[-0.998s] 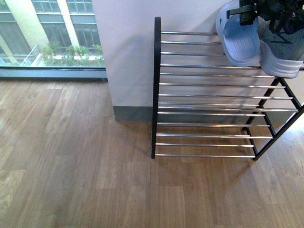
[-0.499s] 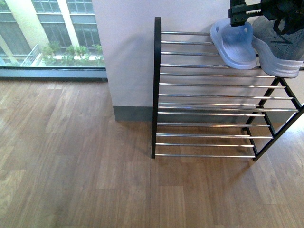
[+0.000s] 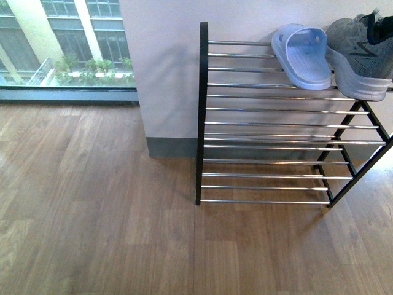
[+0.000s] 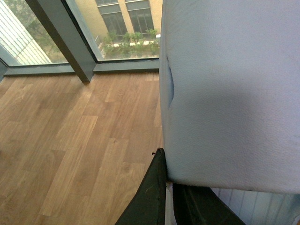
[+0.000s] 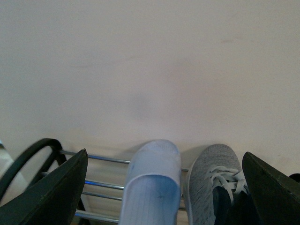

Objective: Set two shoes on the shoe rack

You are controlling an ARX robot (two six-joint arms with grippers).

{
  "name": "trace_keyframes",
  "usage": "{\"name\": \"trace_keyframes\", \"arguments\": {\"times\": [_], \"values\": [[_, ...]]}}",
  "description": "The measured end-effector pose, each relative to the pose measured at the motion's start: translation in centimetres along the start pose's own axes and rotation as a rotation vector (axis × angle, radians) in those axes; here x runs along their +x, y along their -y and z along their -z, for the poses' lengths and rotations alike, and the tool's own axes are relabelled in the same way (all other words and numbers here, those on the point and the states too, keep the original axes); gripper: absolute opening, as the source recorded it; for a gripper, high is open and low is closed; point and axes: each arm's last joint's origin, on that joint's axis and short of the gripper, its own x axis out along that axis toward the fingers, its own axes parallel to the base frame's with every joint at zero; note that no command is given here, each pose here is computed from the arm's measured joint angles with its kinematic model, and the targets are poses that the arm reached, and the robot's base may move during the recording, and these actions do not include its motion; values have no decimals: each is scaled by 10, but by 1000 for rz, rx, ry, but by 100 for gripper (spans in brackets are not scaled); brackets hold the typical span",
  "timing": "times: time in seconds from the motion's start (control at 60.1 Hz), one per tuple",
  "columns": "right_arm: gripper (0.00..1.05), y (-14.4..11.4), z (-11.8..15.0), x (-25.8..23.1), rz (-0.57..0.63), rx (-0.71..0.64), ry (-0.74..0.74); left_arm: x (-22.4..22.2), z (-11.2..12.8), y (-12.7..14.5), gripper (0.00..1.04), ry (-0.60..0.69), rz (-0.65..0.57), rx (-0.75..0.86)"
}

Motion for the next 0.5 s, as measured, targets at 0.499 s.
{"name": "trace_keyframes", "arguments": {"times": [0.499], "values": [[95,24,54,-137,110,121,85,0,0,0,2,0,0,0]]}}
